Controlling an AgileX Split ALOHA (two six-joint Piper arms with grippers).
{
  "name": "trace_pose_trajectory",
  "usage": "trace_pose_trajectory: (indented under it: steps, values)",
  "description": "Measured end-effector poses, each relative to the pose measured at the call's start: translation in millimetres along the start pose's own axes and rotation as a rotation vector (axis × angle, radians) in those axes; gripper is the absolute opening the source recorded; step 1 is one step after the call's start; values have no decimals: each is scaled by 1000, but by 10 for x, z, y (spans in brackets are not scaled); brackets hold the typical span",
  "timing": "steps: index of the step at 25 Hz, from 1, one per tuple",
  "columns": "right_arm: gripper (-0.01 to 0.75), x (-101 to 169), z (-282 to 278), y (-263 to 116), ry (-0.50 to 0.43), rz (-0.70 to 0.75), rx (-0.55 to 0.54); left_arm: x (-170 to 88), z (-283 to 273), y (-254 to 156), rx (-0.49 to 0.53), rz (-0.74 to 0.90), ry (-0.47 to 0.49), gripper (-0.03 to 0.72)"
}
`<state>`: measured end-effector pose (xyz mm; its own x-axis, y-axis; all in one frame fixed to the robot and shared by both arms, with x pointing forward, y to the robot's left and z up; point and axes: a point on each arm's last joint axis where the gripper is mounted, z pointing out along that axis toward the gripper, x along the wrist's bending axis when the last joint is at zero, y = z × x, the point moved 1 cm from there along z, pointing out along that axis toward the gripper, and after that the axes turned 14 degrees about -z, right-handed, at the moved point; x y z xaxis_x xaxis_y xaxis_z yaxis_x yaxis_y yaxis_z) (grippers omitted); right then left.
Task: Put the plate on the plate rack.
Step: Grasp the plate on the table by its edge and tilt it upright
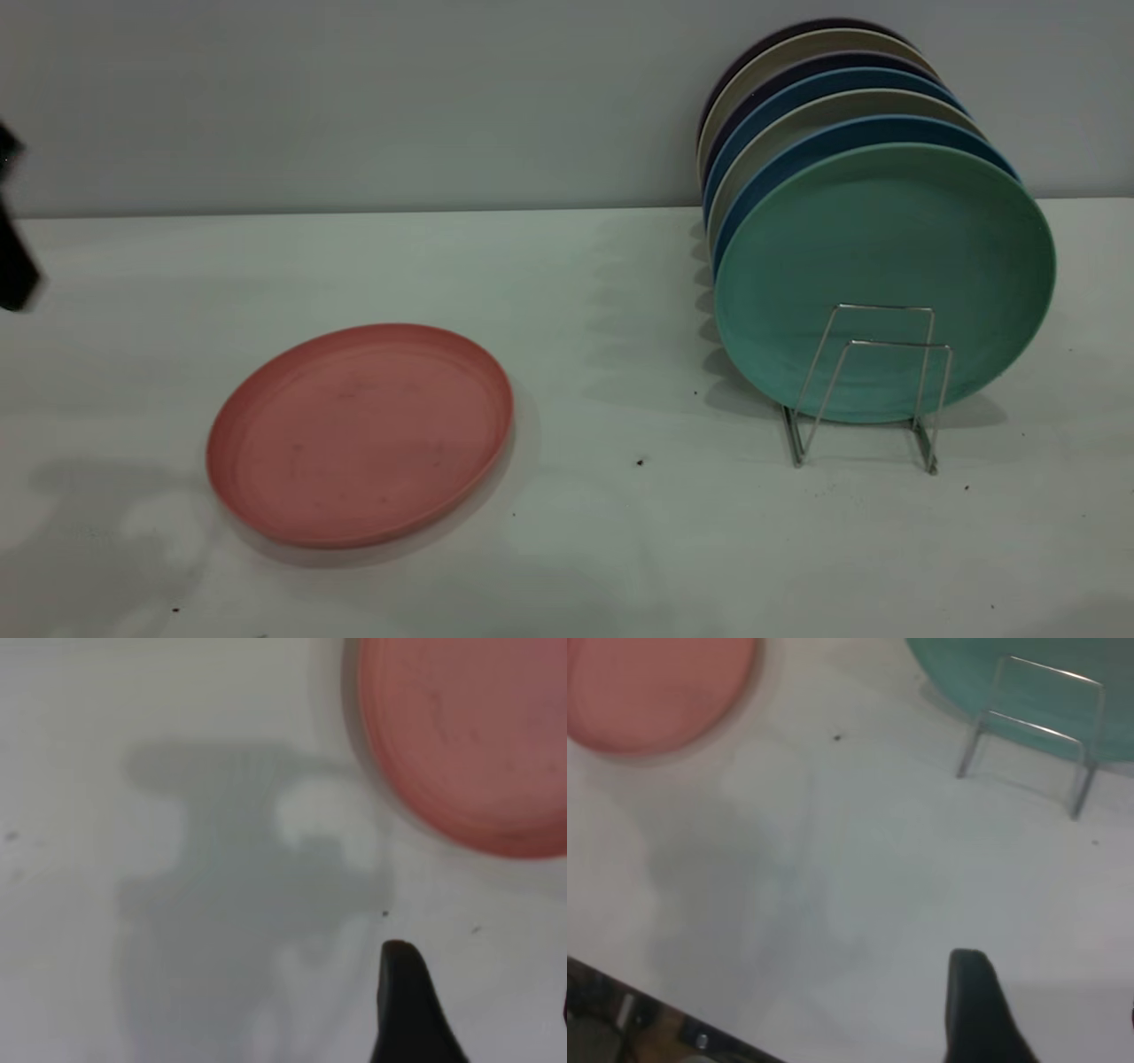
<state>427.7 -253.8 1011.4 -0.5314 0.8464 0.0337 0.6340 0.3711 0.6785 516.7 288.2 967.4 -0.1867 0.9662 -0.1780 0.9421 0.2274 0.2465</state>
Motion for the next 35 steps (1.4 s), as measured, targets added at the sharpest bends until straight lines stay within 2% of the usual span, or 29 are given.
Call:
trace_pose_trajectory:
  steps: [3, 8, 19, 27, 31, 34, 35]
  values:
    - [430, -58, 124, 49, 17, 13, 14, 93, 364, 146, 76, -50, -66, 449]
    - [430, -90, 288, 39, 58, 35, 38, 247, 818, 219, 104, -98, -186, 449]
    - [430, -98, 329, 50, 67, 31, 28, 318, 1595, 144, 133, -217, -257, 449]
    - [431, -109, 329, 58, 57, 32, 21, 288, 1866, 130, 85, -285, -346, 441]
    - [431, -122, 330, 65, 44, 33, 14, 282, 1926, 128, 82, -296, -363, 398]
    - [431, -126, 330, 66, 40, 33, 12, 286, 1948, 124, 83, -300, -363, 308]
    - [431, -126, 330, 66, 40, 33, 12, 288, 1952, 122, 84, -300, -362, 257]
